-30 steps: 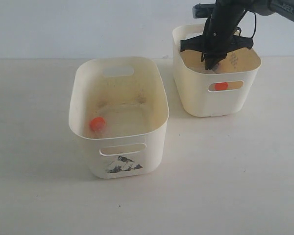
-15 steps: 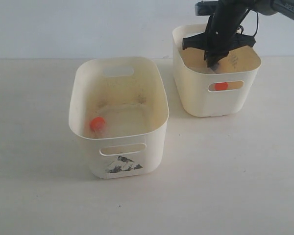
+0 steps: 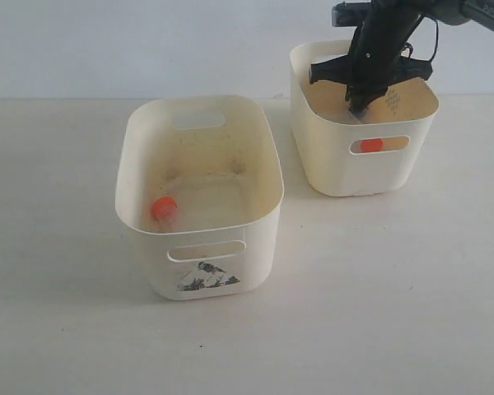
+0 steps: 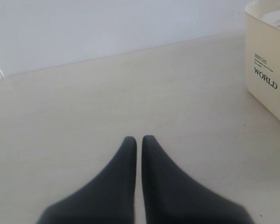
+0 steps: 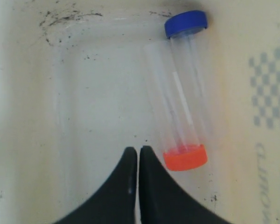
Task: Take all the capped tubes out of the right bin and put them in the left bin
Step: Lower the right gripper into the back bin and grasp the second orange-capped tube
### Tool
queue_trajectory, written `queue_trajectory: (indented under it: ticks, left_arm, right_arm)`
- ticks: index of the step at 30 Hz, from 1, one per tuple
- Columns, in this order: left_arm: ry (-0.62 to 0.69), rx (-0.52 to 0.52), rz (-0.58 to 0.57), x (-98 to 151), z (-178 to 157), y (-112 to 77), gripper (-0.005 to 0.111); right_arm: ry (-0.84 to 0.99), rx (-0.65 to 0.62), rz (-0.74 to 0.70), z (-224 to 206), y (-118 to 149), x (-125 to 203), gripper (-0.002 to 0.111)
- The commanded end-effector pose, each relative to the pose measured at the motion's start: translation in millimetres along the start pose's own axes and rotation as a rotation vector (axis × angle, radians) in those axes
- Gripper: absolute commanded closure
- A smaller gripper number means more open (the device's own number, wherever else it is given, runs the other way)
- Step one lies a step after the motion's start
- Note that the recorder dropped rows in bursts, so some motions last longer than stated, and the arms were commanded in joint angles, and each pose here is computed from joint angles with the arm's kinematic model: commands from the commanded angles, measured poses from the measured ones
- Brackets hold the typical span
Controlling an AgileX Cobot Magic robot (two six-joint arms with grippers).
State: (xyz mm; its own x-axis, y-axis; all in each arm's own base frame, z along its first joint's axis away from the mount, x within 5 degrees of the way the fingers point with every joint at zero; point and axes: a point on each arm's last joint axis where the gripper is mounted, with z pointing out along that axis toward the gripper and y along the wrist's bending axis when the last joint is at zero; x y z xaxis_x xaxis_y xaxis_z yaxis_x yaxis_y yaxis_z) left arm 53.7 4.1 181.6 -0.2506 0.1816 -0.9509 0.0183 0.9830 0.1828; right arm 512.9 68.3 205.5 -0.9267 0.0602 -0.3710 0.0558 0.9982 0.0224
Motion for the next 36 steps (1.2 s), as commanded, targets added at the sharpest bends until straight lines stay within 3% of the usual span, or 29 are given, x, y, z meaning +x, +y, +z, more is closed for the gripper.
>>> queue_trajectory:
  ticks: [1, 10, 15, 22, 25, 28, 30, 36]
  left_arm:
    - [-0.007, 0.002, -0.012, -1.5, -0.3, 0.0, 0.102]
    - [-0.007, 0.002, -0.012, -1.5, -0.3, 0.0, 0.102]
    - [-0.007, 0.002, -0.012, -1.5, -0.3, 0.0, 0.102]
    - [-0.007, 0.002, -0.012, -1.5, -0.3, 0.0, 0.102]
    - [-0.007, 0.002, -0.012, -1.5, -0.3, 0.0, 0.102]
    - [-0.007, 0.002, -0.012, -1.5, -0.3, 0.0, 0.102]
    - [-0.007, 0.002, -0.012, -1.5, -0.3, 0.0, 0.102]
    - [-0.007, 0.002, -0.012, -1.5, -0.3, 0.0, 0.102]
  right_arm:
    - [-0.014, -0.008, -0.014, -2.7, 3.7, -1.2, 0.107]
    - [0.075, 0.012, -0.020, 31.9, 3.2, 9.8, 0.107]
    - [0.045, 0.072, -0.146, 49.5, -2.0, 9.0, 0.107]
    - [0.016, 0.074, -0.199, 49.5, -1.6, 6.2, 0.106]
    - [0.018, 0.074, -0.206, 48.3, -1.7, 6.2, 0.091]
    - [0.018, 0.078, -0.208, 48.3, -2.0, 6.1, 0.061]
    - [0.016, 0.086, -0.210, 48.2, -2.7, 5.9, 0.046]
    - [0.012, 0.106, -0.205, 48.1, -4.4, 5.4, 0.049]
